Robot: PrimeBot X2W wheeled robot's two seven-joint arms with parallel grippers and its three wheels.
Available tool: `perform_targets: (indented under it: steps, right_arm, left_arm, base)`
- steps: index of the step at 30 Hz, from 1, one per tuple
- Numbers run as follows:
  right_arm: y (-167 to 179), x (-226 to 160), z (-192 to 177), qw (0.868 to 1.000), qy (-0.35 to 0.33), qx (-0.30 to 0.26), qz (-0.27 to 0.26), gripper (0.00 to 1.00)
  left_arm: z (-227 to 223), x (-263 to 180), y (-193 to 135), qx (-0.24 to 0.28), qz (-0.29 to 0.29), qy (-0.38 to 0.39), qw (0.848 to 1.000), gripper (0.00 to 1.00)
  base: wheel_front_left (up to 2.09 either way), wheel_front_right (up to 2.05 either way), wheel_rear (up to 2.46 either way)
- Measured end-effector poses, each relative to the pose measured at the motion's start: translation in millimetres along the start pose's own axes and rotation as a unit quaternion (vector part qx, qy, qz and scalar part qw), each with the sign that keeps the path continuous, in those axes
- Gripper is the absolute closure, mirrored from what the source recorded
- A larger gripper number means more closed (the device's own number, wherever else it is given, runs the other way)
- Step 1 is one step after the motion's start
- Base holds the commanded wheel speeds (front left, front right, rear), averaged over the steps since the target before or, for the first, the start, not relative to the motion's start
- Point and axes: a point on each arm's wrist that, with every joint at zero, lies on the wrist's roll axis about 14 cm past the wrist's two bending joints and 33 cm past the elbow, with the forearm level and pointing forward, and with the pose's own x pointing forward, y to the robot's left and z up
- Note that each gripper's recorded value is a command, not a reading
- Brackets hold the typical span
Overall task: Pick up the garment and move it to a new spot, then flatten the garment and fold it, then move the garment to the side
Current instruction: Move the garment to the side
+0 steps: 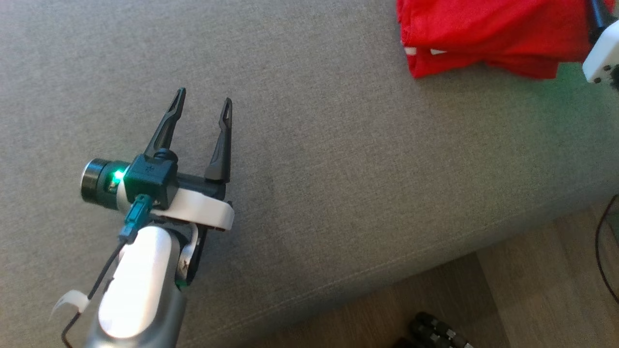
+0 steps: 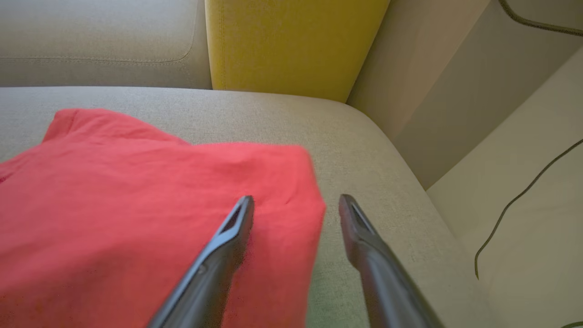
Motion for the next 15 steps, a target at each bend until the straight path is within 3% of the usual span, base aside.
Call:
perform_targets:
  steps: [10,15]
  right_arm:
    - [4.0,-13.7,48.2,0.998,-0.064,0.011,0.010,0.00]
    - [37.3,-29.6,94.7,0.989,-0.135,0.016,0.054,0.00]
  left_arm:
    - [44.9,-16.1,7.8,-0.002,0.034,-0.040,0.999,0.00]
    - [66.8,-46.8,22.3,-0.002,0.080,-0.056,0.995,0.00]
  base:
    - [0.00,0.00,0.00]
    - [0.00,0.00,0.00]
